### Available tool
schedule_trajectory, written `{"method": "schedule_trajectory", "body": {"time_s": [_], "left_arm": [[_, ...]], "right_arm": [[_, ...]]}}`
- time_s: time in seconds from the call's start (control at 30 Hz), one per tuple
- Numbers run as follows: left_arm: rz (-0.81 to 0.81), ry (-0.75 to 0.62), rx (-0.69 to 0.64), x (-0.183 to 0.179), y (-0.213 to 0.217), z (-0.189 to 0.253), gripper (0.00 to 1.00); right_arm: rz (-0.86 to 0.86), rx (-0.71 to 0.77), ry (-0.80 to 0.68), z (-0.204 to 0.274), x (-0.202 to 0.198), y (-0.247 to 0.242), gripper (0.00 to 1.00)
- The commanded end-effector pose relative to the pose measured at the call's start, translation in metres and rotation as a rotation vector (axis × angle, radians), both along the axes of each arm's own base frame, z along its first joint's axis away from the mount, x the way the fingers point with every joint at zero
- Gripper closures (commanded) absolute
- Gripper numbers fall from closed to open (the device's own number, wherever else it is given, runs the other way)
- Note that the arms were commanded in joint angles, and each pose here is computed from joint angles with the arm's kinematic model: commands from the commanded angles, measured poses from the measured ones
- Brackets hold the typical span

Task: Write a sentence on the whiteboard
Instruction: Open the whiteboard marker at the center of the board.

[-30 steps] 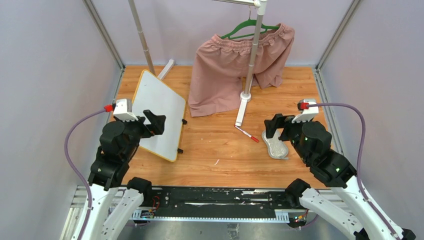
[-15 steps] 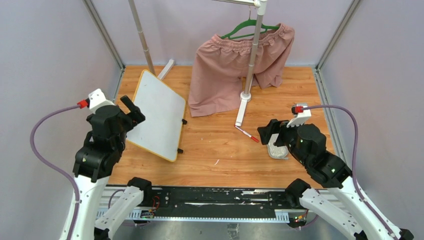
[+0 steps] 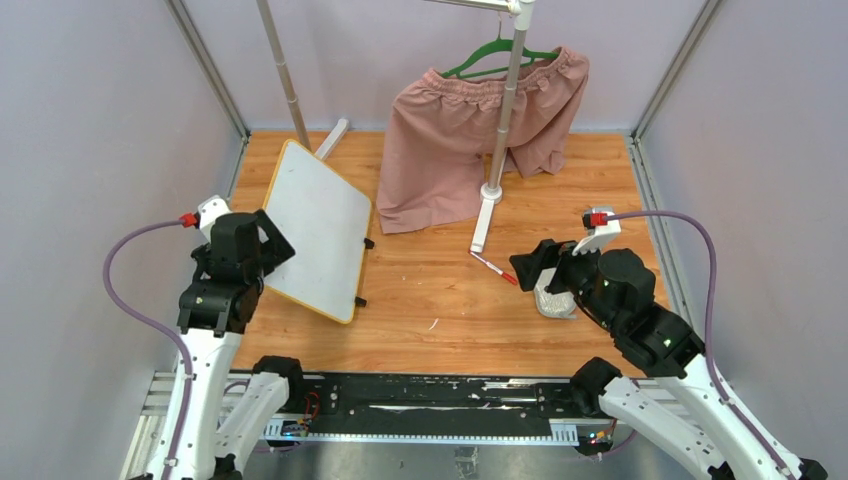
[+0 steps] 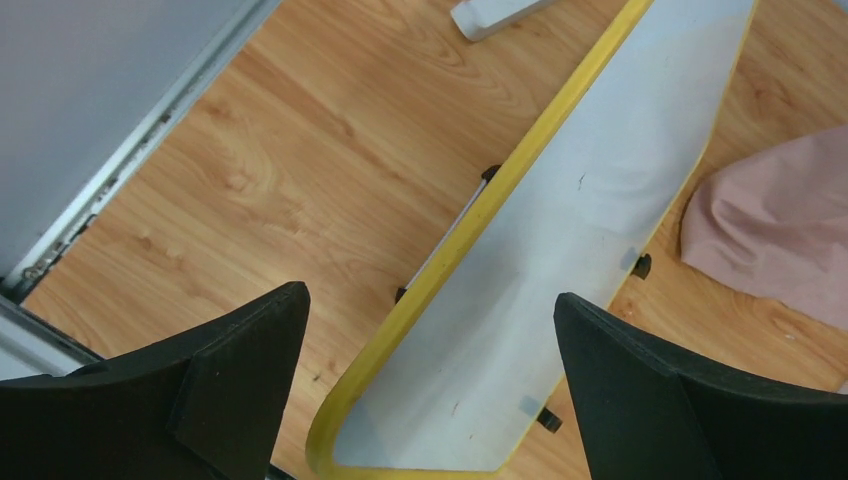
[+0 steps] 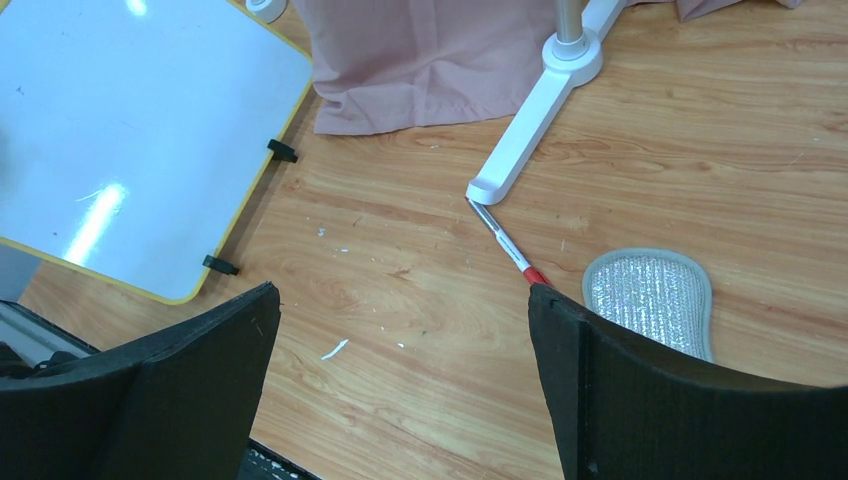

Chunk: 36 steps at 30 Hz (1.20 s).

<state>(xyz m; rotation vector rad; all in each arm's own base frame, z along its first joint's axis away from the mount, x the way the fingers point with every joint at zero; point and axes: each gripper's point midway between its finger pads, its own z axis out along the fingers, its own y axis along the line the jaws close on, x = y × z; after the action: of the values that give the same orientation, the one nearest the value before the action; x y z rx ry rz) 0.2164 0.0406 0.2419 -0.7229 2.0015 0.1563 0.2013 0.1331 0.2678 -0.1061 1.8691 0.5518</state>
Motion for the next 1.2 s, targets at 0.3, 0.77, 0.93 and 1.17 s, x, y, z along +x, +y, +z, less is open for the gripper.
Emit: {"method": "schedule_trajectory", "body": {"time_s": [0.3, 0.77, 0.93, 1.17], "left_arm": [[-0.152, -0.151, -0.156, 0.024, -0.033, -0.016, 0.22], [-0.065, -0.095, -0.135, -0.002, -0.018, -0.035, 0.23], [0.049, -0.112, -0.047, -0.023, 0.006, -0.008, 0.00], [0.034, -0.278, 0.051, -0.039, 0.016, 0.089, 0.00]], "right_arm": [[0.027, 0.019, -0.001, -0.002, 0.005, 0.009, 0.02], [0.042, -0.042, 0.044, -0.025, 0.013, 0.017, 0.04], [0.008, -0.104, 0.065, -0.033, 0.021, 0.012, 0.04], [-0.082, -0.264, 0.152, -0.060, 0.044, 0.003, 0.06]]}}
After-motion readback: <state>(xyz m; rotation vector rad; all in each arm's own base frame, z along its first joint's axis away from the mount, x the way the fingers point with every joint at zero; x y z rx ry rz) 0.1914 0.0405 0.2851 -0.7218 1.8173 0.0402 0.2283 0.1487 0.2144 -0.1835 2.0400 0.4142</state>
